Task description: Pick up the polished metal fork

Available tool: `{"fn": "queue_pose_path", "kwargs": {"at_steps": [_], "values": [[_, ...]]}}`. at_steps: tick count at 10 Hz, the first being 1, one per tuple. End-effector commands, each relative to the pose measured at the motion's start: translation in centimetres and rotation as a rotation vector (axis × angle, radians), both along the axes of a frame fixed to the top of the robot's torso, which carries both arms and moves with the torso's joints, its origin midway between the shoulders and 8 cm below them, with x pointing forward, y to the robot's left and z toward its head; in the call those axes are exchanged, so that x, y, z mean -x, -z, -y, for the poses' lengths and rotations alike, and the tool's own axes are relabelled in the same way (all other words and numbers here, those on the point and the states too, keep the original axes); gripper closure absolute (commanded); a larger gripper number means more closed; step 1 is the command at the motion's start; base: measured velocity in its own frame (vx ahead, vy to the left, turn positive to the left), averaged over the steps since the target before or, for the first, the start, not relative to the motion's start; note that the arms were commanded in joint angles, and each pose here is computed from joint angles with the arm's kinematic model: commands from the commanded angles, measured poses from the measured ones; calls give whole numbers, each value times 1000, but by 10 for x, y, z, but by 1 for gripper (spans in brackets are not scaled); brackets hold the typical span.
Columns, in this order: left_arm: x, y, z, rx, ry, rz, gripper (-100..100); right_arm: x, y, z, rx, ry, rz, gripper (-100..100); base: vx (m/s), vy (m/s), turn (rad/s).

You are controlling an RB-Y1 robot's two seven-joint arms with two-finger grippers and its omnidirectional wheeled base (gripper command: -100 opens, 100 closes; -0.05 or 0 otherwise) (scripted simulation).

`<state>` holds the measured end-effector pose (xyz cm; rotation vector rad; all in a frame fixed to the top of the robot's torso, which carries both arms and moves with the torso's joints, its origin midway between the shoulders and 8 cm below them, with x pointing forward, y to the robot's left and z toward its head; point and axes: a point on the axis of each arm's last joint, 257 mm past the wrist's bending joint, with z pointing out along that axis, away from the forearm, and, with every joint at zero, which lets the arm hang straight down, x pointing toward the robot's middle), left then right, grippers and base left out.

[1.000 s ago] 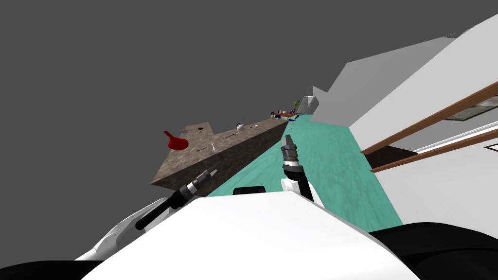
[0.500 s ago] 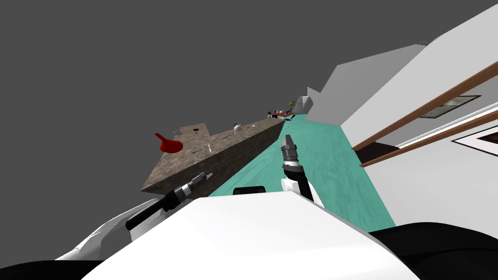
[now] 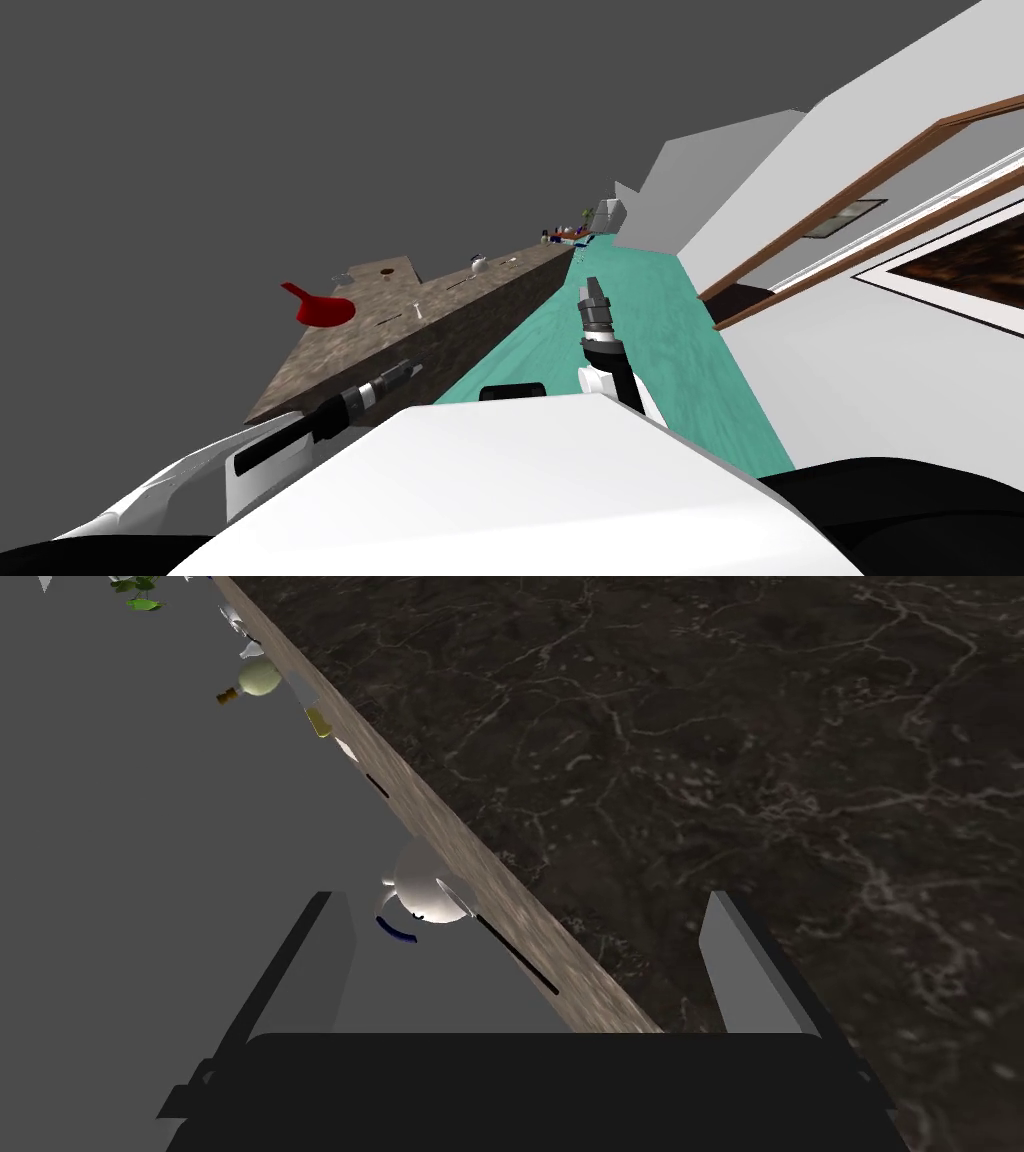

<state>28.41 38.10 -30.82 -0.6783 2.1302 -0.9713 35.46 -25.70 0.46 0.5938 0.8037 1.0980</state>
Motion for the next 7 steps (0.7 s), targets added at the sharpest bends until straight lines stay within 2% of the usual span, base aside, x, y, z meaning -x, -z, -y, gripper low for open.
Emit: {"fn": "queue_pose_path", "kwargs": {"at_steps": [1, 2, 3, 4, 5, 6, 7], "values": [[10, 11, -29, -49, -34, -64, -100, 0, 0, 0, 0, 0, 0, 0, 46, -27, -190], [10, 8, -34, -72, -20, -69, -100, 0, 0, 0, 0, 0, 0, 0, 48, -17, -127], [20, 19, -60, -110, -62, -126, -100, 0, 0, 0, 0, 0, 0, 0, 64, -20, -250], [19, 14, -66, -138, -46, -131, -100, 0, 0, 0, 0, 0, 0, 0, 63, -10, -118], [29, 23, -93, -177, -90, -186, -100, 0, 0, 0, 0, 0, 0, 0, 93, -25, -203], [28, 17, -99, -205, -75, -190, -100, 0, 0, 0, 0, 0, 0, 0, 86, -16, -110], [39, 23, -127, -247, -119, -244, -100, 0, 0, 0, 0, 0, 0, 0, 116, 1, -196]]}}
